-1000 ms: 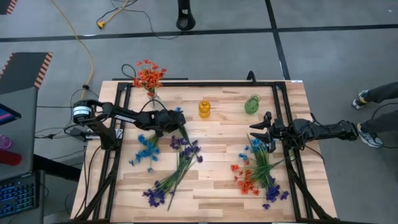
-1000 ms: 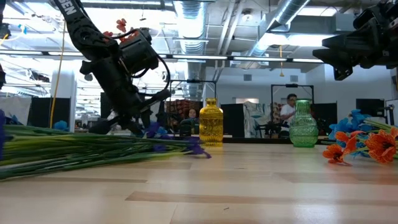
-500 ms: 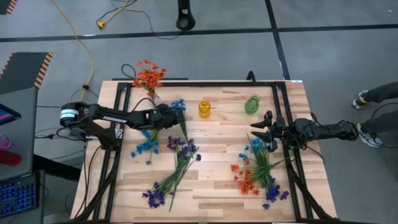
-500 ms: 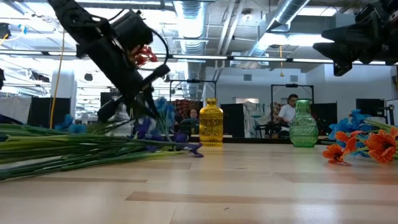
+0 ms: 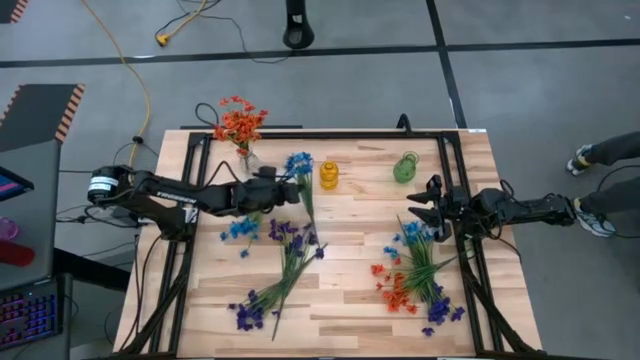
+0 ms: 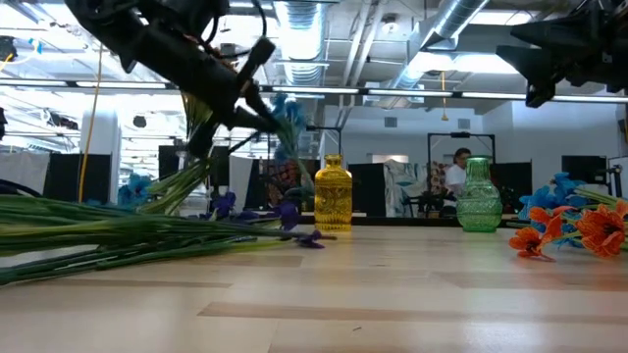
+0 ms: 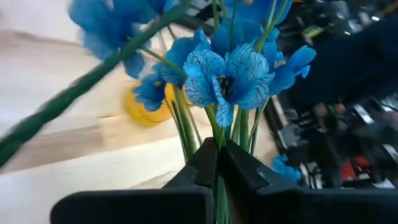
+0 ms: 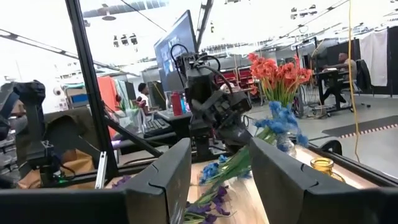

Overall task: Sort flowers into vase by color
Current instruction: Put the top blue flower into the green vase

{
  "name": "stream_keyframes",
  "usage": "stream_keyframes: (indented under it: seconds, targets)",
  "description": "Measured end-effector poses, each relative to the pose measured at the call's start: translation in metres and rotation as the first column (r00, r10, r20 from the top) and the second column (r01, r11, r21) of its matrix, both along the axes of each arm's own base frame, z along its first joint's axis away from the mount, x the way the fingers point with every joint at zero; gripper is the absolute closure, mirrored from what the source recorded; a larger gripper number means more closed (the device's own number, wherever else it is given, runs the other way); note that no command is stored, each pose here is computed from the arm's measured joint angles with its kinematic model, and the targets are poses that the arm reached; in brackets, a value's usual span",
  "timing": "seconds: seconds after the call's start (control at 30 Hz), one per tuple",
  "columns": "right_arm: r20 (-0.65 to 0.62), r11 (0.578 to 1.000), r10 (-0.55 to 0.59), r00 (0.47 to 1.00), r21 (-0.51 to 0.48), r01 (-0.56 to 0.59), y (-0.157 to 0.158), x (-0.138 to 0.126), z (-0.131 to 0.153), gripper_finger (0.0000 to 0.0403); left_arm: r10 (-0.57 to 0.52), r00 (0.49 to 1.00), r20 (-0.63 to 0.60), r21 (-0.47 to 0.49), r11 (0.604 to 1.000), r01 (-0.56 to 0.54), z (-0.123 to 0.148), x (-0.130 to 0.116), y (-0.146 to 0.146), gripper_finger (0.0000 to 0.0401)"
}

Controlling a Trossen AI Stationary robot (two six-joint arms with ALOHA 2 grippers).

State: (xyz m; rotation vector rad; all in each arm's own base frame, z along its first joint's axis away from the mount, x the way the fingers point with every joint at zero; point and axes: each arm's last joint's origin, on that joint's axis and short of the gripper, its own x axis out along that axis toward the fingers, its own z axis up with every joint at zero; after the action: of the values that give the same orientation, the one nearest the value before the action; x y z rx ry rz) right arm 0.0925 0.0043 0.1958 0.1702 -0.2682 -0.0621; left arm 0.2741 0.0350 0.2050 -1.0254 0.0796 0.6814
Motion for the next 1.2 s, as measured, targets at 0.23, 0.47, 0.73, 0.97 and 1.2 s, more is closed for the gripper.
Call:
stream_keyframes:
  seconds: [0.23,0.47,0.73,0.97,1.2]
  targets:
    - [0.030,1.000,0.002,1.000,0.011,-0.003,0.000,0.001,0.003,0.0212,-0.087,0.994,0.062,0.164,0.984,0.076,0.014,0.006,-0.010,0.0401]
    - [0.015,1.000,0.002,1.000,0.010,-0.002,0.001,0.010,0.004,0.0199,-0.127,0.983,0.129,0.285,0.955,0.086,0.027,0.009,-0.015,0.0401]
    - [0.080,1.000,0.001,0.997,0.017,-0.002,0.002,0.017,0.010,0.0144,-0.165,0.978,0.128,0.360,0.926,0.109,0.032,0.010,-0.021,0.0401]
    - [0.030,0.999,-0.032,0.999,0.026,0.031,-0.002,0.030,0.020,0.0111,-0.210,0.971,0.116,0.491,0.862,0.128,0.039,0.010,-0.027,0.0401]
    - [-0.096,0.996,-0.084,0.992,0.005,0.084,-0.008,0.058,0.043,0.0111,-0.238,0.970,0.056,0.601,0.784,0.158,0.042,0.011,-0.029,0.0401]
